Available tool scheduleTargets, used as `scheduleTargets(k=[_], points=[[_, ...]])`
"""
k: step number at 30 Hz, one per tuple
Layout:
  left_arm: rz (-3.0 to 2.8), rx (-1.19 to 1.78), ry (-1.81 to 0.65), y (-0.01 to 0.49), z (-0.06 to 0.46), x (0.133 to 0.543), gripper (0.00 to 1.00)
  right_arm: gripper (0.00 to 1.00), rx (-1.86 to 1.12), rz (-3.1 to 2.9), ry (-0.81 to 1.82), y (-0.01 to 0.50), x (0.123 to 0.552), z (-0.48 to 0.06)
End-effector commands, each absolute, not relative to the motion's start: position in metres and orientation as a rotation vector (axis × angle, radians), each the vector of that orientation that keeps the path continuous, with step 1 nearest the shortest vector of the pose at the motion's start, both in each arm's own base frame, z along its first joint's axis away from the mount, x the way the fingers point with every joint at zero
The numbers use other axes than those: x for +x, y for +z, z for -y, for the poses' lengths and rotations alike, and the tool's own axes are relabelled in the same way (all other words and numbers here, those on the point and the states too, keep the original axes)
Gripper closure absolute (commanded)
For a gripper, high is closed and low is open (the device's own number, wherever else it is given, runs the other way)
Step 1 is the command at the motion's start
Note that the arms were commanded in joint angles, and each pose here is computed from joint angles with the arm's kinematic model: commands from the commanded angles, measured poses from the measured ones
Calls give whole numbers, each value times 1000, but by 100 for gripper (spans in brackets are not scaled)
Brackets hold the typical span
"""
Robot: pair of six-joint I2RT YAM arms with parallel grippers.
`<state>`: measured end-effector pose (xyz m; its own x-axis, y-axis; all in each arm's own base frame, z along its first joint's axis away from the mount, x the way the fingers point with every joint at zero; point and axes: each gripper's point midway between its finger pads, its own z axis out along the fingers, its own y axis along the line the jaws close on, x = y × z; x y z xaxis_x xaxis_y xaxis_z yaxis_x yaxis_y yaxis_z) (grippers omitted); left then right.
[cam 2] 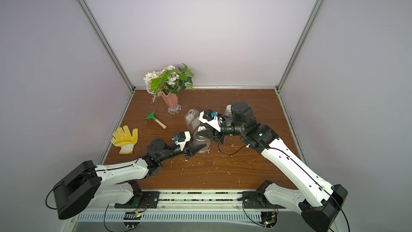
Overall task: Screw on the bottle caps
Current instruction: Screw the bottle cap onto the plastic bottle.
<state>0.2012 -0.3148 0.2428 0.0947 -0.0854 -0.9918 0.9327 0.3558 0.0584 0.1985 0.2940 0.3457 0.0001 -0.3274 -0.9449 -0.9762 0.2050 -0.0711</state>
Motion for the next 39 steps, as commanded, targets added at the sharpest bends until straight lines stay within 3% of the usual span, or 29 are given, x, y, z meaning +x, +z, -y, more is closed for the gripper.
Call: scheduleTargets(k=[1,5,13,28,34,39], points=[[-1101,765,-858,298,301,215,58,80,-1130,-1638,824,337,216,-290],[-1119,676,-795,305,288,226,58,87,-960,-1780,741,320,228,-293],[-1123,566,-690,317,268,240,58,90,-695,-1930,650,301,232,-310],[-1193,502,-632,302,261,255,58,88,-622,-1940,496,287,233,-329],[-1252,529,-644,279,269,259,58,75,-660,-1902,503,305,231,-329],[-1317,552,-638,253,271,261,58,46,-681,-1854,533,332,224,-323]])
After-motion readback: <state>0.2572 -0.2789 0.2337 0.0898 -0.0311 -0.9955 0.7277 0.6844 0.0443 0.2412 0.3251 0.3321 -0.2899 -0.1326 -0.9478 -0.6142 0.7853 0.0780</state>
